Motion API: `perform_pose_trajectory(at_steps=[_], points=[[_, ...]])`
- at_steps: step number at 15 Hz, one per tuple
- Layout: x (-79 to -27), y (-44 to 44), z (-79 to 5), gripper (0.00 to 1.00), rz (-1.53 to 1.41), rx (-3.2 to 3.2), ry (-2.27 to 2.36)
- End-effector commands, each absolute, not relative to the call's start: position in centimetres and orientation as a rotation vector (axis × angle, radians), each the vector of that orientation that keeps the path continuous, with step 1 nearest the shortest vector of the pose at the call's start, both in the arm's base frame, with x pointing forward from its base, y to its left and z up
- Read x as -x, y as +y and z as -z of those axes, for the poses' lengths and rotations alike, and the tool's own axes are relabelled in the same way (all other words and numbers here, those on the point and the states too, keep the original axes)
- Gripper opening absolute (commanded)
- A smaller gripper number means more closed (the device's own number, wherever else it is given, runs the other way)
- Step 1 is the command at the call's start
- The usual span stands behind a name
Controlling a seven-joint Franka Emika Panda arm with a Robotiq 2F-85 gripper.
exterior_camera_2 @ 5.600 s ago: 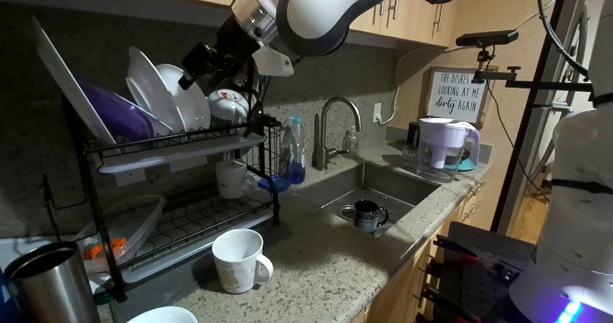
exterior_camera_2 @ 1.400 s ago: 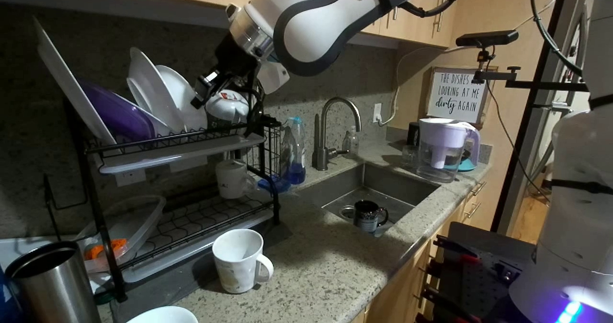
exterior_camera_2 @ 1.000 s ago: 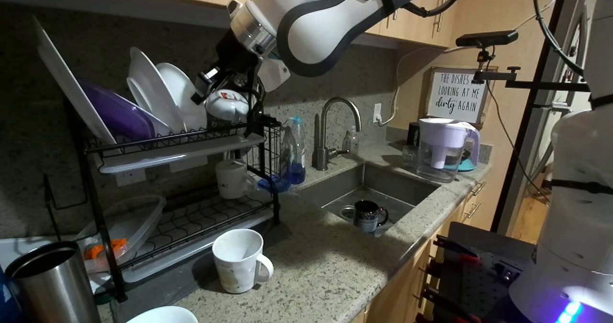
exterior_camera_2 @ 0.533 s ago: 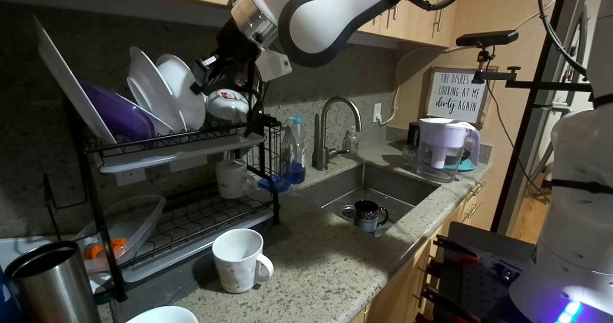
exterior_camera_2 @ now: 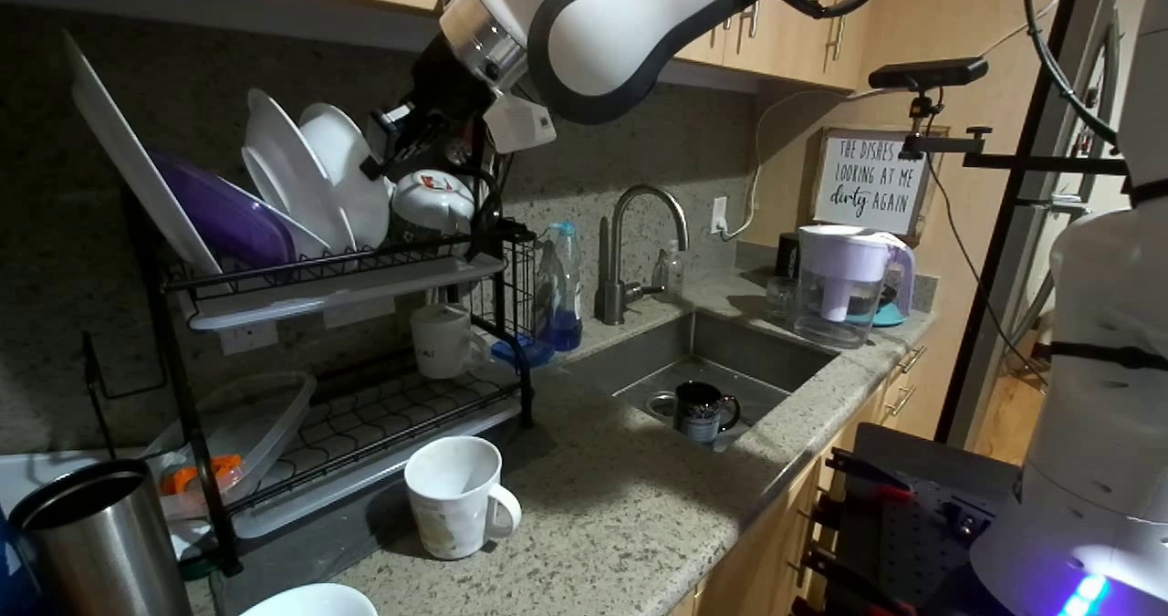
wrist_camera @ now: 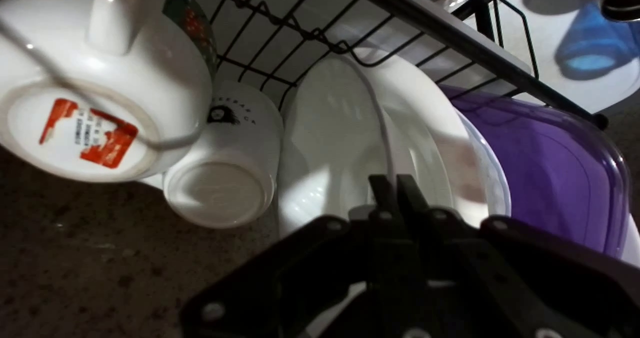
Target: Move the bowl from the dish rack to the counter
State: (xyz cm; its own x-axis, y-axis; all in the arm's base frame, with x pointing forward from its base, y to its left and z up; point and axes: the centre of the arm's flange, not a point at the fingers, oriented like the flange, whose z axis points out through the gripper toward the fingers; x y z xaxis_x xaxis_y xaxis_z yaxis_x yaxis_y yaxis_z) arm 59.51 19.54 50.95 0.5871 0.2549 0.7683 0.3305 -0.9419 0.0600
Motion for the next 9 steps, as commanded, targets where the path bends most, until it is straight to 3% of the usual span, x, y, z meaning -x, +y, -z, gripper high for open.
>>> perform_pose_trajectory(at_steps=[1,9], points=[[-59.00,18.53,-52.54,0.05,1.292,2.717,-0.444],[-58.32,19.22,-53.03,0.05,1.206,2.737,-0.421]])
